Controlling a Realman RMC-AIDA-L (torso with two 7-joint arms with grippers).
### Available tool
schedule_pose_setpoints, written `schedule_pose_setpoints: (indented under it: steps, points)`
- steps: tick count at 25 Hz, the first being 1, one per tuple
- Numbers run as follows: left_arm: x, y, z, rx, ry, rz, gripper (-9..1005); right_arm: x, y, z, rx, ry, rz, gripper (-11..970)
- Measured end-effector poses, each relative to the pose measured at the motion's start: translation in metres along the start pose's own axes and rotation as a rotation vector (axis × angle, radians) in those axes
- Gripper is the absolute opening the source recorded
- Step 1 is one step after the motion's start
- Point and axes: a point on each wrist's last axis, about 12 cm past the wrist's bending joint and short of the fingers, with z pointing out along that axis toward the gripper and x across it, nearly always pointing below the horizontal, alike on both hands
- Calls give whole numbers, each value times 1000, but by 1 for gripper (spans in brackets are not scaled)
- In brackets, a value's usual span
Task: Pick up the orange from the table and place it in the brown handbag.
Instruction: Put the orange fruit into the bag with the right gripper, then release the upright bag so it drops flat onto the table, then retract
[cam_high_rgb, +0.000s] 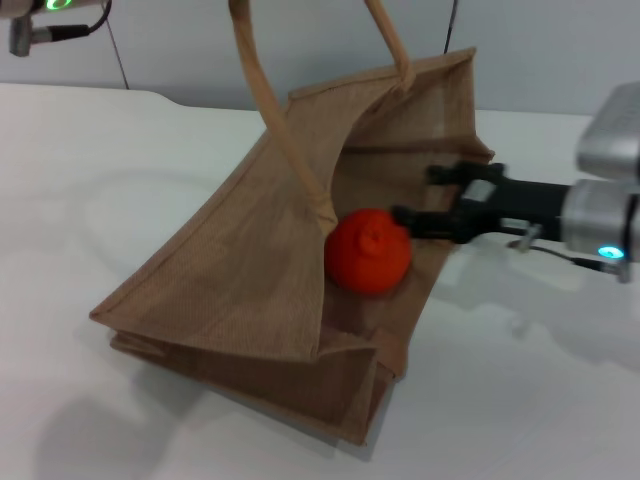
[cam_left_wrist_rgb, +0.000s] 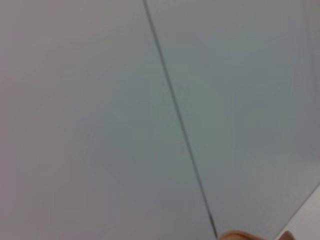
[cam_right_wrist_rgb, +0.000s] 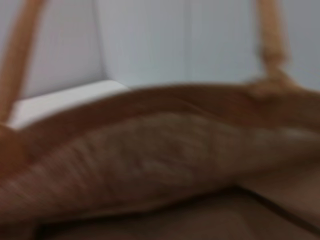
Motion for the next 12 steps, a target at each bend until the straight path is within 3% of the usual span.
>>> schedule_pose_setpoints:
  steps: [5, 12]
  points:
    - [2, 2, -2, -12, 0, -5, 130, 8, -16, -22, 54, 16, 44, 869]
    - [2, 1, -2, -7, -1, 5, 132, 9, -22, -37, 93, -14, 56, 868]
